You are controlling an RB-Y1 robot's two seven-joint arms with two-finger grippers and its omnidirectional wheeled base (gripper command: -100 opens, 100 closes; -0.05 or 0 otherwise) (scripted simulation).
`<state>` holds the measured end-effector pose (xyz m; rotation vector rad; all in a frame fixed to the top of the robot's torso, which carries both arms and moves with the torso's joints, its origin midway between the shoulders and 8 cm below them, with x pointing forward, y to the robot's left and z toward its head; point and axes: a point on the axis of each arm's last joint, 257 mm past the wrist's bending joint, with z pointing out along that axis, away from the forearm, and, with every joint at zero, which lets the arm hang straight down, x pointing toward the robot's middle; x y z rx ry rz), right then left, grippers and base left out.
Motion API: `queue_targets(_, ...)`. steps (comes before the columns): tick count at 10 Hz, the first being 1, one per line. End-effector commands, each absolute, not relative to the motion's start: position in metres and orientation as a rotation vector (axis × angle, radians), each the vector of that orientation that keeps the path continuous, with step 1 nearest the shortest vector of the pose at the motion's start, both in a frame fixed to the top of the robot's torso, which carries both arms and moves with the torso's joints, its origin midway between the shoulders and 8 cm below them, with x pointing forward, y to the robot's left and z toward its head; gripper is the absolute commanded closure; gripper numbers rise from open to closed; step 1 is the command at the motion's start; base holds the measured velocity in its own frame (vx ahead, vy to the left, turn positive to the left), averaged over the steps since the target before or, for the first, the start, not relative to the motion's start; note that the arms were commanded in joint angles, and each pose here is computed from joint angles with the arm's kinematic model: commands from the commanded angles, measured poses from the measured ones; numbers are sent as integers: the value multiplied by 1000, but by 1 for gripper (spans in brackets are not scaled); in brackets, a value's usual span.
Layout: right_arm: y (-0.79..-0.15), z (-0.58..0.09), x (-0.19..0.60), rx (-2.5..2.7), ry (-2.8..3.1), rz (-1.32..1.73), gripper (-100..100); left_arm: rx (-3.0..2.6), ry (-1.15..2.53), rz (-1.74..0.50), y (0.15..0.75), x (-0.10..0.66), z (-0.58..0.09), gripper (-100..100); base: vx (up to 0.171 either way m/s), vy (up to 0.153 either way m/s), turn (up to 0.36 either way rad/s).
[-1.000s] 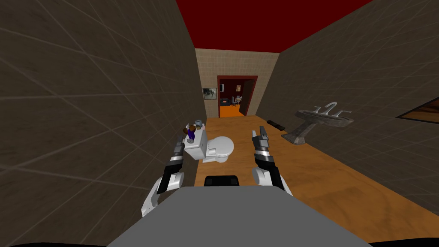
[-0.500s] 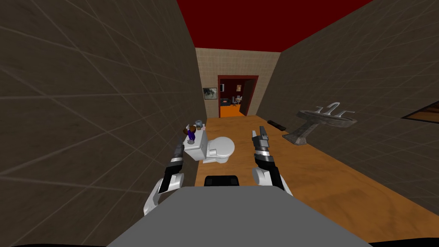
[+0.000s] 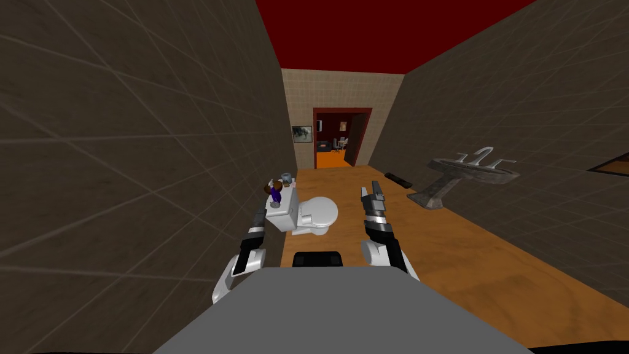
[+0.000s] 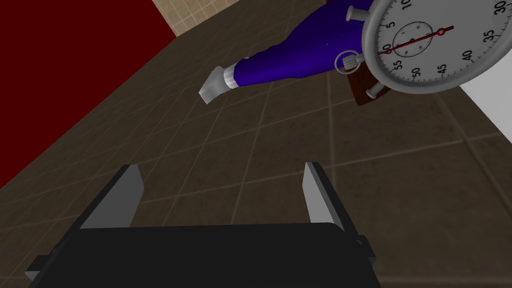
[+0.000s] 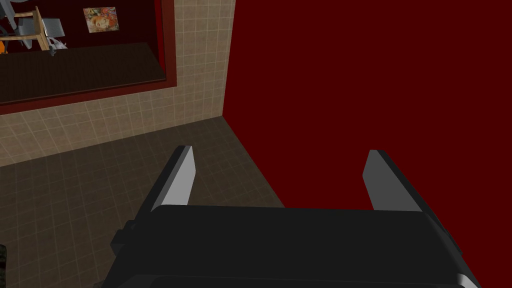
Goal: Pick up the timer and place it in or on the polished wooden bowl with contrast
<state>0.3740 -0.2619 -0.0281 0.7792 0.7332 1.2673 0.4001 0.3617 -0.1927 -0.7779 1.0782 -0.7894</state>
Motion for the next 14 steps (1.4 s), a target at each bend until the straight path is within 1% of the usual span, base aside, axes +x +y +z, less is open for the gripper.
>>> queue_targets(1,-262,-28,374,779,733,1267,0,-760,1105,-768,359,403,-205,-100,36,38,21)
queue_targets(9,-262,-28,374,779,733,1267,0,-637,1248,-691,333,420,-255,-100,40,53,24)
queue_targets(14,-262,-28,374,779,733,1267,0,-605,1281,-680,322,424,-266,-100,26,32,12)
